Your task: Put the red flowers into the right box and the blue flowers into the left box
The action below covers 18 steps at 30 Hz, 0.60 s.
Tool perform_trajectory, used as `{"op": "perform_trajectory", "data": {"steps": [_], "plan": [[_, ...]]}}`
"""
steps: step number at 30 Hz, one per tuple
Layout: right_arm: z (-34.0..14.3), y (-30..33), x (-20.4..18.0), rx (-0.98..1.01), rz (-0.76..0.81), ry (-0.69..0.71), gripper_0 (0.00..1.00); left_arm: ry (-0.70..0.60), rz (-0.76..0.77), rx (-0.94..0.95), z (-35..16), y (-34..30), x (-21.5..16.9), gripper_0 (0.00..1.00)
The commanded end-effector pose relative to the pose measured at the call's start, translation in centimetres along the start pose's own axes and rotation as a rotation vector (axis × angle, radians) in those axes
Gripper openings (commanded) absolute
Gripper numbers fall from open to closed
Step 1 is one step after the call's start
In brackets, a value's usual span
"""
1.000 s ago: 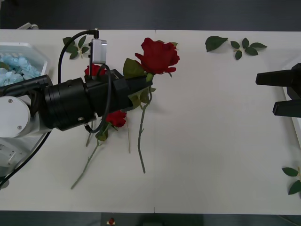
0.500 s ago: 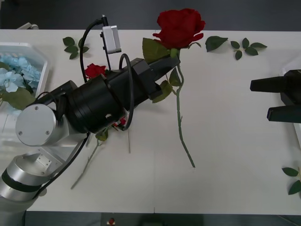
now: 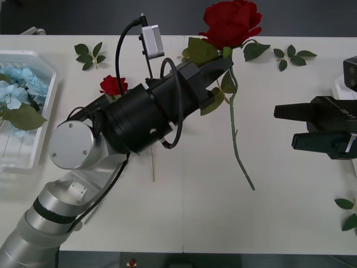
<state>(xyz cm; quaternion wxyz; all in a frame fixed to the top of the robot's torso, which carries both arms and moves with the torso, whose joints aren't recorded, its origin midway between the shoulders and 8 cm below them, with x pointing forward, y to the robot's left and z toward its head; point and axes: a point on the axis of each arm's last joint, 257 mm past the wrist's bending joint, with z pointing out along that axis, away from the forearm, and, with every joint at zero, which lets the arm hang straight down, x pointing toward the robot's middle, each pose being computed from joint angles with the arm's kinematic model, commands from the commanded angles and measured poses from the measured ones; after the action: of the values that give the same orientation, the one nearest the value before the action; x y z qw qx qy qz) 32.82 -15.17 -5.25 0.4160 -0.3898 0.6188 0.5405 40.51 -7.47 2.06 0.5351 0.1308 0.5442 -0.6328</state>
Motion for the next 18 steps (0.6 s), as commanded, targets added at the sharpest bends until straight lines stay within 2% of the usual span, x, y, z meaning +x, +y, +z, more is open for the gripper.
{"op": "perform_trajectory", "data": {"steps": [1,10,18], "plan": [[1.8,0.2,-0.5,-0.030,0.044,-0.023,1.00,-0.013,0.052,0.030,2.1,-1.3,0.0,0.00],[4.1,-0.9,0.0,-0.019,0.082,-0.051,1.00,0.000,0.057,0.016,2.4,-0.7,0.7,0.00],[5.4,-2.5,0.4,0.032,0.044,-0.032,1.00,0.006,0.055,0.010,2.4,-0.4,1.0,0.00]]}}
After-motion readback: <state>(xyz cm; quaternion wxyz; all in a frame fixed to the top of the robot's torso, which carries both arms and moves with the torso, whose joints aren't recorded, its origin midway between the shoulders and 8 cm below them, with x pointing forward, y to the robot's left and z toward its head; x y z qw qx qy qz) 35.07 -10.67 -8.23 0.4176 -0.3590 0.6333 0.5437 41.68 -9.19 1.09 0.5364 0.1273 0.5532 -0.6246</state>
